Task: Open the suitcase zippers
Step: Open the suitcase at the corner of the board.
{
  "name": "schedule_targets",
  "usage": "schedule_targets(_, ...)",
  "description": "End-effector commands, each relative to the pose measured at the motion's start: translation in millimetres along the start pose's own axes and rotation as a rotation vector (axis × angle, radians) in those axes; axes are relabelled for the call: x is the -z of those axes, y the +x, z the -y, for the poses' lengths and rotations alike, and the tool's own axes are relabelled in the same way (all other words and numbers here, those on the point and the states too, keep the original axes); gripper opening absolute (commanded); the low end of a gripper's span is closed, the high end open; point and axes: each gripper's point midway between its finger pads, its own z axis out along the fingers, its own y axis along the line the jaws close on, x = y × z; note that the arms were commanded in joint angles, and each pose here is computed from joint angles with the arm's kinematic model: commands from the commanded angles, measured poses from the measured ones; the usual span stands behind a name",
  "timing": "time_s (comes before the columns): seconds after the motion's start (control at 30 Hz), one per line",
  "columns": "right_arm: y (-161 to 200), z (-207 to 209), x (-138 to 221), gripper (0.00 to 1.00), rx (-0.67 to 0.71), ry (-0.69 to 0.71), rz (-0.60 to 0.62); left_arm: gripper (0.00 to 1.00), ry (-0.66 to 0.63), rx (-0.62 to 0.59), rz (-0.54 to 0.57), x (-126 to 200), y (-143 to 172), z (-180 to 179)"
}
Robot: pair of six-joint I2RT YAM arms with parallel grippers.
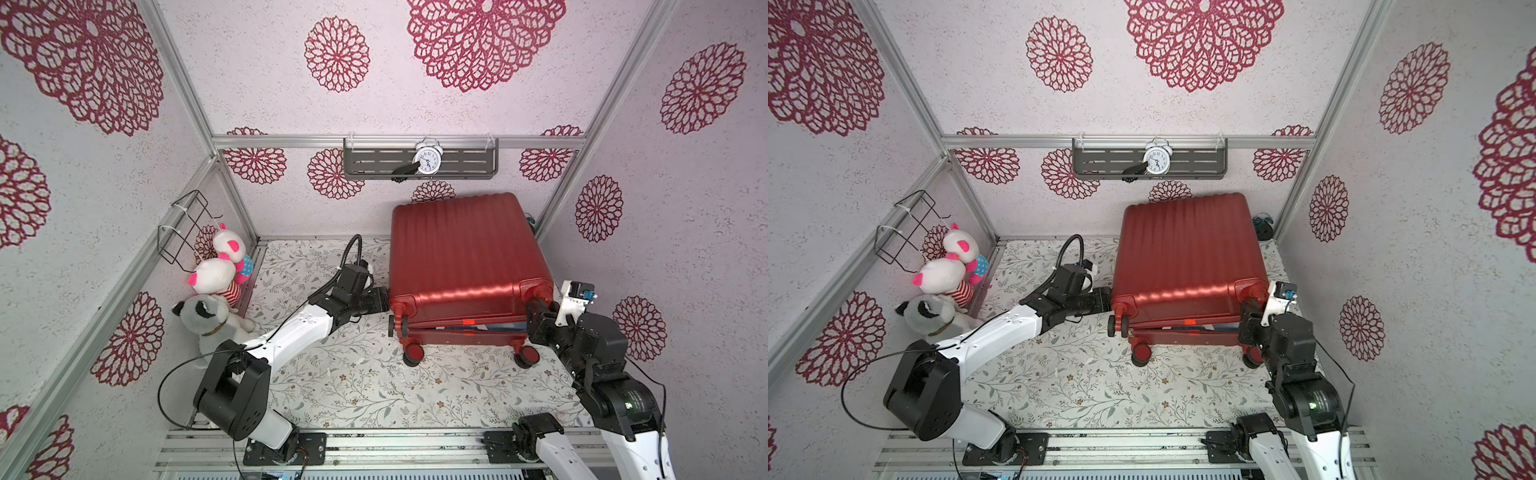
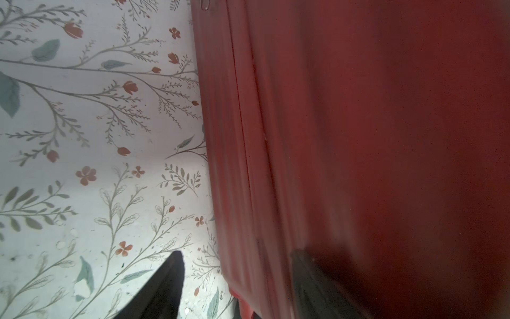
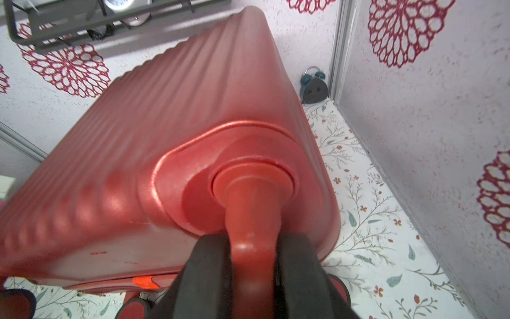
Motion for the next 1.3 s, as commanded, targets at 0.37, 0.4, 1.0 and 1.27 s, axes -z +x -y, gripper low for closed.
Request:
schedule_targets(0.37, -112.1, -49.6, 67.5, 0.0, -0.016, -0.273, 0.389, 0.64, 0.181, -0.105, 0.021, -31.9, -20.5, 101.8)
schedule_targets(0.4, -111.6, -50.0, 67.9, 0.0, -0.016, -0.277, 0.387, 0.64, 0.185, -0.108, 0.023, -33.1, -23.5, 104.7)
schedule_targets(1.0, -128.6, -80.9, 72.2, 0.0, -0.001, -0.43, 0.377, 0.66, 0.127, -0.115, 0.021, -35.7, 7.5, 90.4)
schedule_targets(1.27, -127.6, -83.0, 65.9, 0.0, -0.017, -0.439, 0.366, 0.67, 0.053, -0.067, 0.081, 17.7, 1.1, 38.1)
